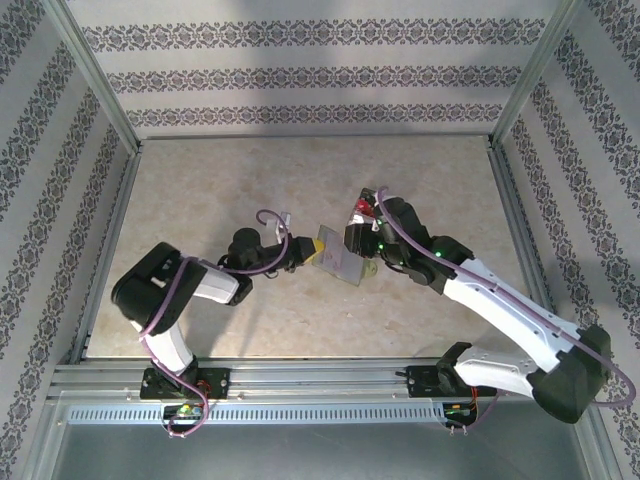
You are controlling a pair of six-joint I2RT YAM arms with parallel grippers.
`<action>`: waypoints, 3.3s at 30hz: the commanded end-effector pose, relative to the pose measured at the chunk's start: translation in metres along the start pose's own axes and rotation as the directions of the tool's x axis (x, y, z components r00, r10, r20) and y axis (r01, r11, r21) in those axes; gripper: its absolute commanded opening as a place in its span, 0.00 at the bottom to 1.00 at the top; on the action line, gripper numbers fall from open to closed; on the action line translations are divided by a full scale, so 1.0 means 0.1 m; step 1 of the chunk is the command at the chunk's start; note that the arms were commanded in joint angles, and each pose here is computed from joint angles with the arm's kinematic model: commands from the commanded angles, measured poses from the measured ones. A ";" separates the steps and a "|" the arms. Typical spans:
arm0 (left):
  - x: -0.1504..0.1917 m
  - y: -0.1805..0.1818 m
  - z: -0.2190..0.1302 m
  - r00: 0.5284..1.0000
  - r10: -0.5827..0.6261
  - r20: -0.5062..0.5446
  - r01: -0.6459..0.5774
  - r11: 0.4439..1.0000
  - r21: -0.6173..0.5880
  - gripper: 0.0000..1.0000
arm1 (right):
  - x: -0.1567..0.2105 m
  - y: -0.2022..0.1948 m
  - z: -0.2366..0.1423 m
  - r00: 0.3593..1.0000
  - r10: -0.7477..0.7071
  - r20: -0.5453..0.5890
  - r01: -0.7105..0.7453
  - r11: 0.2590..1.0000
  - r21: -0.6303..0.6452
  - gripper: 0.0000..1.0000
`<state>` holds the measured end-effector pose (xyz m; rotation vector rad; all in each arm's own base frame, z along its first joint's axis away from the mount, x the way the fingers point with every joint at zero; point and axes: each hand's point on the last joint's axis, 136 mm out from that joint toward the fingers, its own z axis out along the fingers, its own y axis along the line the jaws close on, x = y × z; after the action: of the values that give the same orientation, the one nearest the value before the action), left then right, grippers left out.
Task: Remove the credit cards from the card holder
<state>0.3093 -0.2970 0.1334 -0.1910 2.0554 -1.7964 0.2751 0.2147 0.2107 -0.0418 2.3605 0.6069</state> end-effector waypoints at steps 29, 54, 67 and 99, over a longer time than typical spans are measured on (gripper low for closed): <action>0.24 0.77 -0.64 1.000 0.027 0.005 -0.021 0.878 -0.478 0.46 | 0.79 -0.18 0.76 0.953 0.172 -0.250 -0.174 0.985 0.011 0.36; 0.45 0.93 -0.48 0.963 0.134 -0.235 -0.256 0.735 -0.628 0.25 | 1.04 0.00 1.14 0.899 0.275 -0.340 -0.308 0.951 -0.043 0.31; 0.62 0.97 -0.36 0.951 0.117 -0.285 -0.275 0.738 -0.616 0.18 | 1.20 -0.18 1.21 0.871 0.321 -0.371 -0.348 0.938 -0.004 0.29; 0.36 0.97 -0.19 0.956 0.179 -0.231 -0.288 0.711 -0.641 0.08 | 1.20 -0.10 1.34 0.870 0.300 -0.391 -0.343 0.938 -0.045 0.28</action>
<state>0.2801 -0.2606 0.0237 -0.0242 2.6635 -0.8117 0.2605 0.2728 0.0345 0.2303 2.7650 0.9260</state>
